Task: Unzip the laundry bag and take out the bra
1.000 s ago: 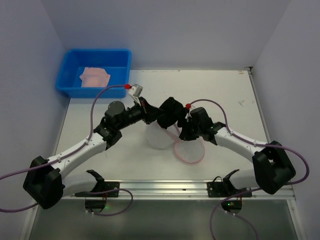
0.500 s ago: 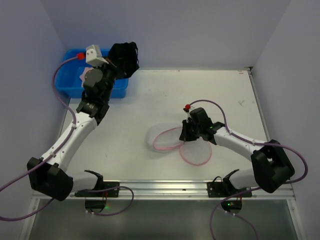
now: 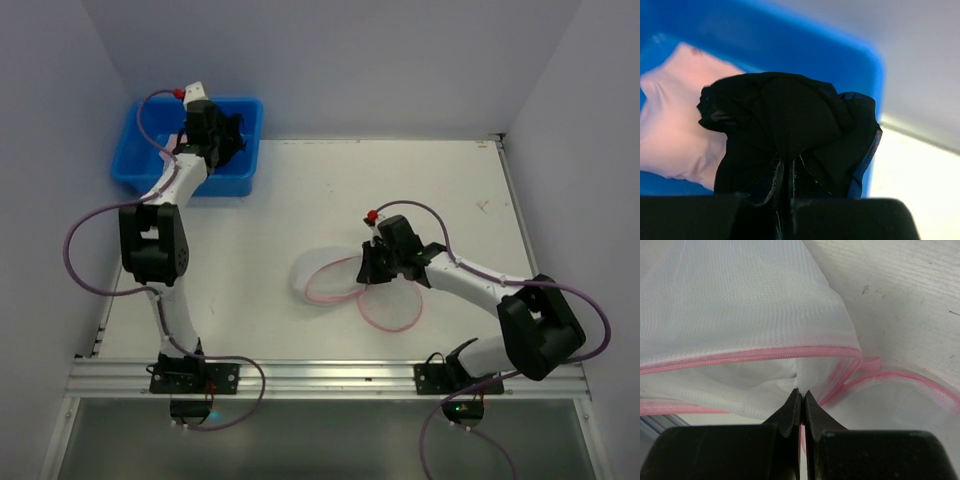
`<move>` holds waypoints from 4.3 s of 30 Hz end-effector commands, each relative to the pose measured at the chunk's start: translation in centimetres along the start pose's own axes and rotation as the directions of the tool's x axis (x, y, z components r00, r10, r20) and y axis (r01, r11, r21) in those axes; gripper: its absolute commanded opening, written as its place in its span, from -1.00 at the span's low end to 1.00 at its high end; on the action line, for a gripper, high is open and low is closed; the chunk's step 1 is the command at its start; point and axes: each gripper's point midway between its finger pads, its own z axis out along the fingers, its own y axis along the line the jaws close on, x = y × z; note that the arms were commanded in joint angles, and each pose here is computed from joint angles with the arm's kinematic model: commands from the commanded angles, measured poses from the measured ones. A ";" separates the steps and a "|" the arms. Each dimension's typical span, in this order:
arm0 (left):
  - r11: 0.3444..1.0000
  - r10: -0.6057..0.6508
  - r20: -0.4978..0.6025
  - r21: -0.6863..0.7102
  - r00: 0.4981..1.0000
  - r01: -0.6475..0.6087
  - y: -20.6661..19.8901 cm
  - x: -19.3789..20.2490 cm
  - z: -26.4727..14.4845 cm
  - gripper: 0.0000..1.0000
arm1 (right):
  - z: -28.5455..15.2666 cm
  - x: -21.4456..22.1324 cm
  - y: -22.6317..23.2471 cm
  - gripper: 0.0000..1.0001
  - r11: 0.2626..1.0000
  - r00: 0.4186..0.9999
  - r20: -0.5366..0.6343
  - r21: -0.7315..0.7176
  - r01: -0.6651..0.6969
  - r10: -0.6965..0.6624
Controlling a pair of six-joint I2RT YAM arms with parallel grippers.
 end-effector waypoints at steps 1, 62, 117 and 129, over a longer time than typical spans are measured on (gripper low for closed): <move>0.999 0.044 -0.142 -0.004 0.989 -0.045 1.5 4.1 2.8 -1.00 | -0.4 -1.1 1.0 -1.00 0.999 1.000 0.008 -0.036 0.017 -0.017; 0.929 0.156 -0.594 0.361 0.789 0.088 -4.1 32.7 -23.4 -0.63 | -5.2 0.0 -10.5 0.71 0.753 0.808 0.324 0.308 -0.582 0.492; 0.856 0.087 -0.690 0.421 0.718 0.301 -15.5 35.5 -27.7 -1.00 | -8.6 -6.4 4.8 -1.00 0.994 0.976 0.215 0.094 -0.060 0.038; 0.850 0.048 -0.734 0.386 0.677 0.359 -14.7 37.9 -28.5 -1.00 | -1.0 -3.5 9.5 -1.00 0.998 0.996 0.080 -0.054 -0.038 0.043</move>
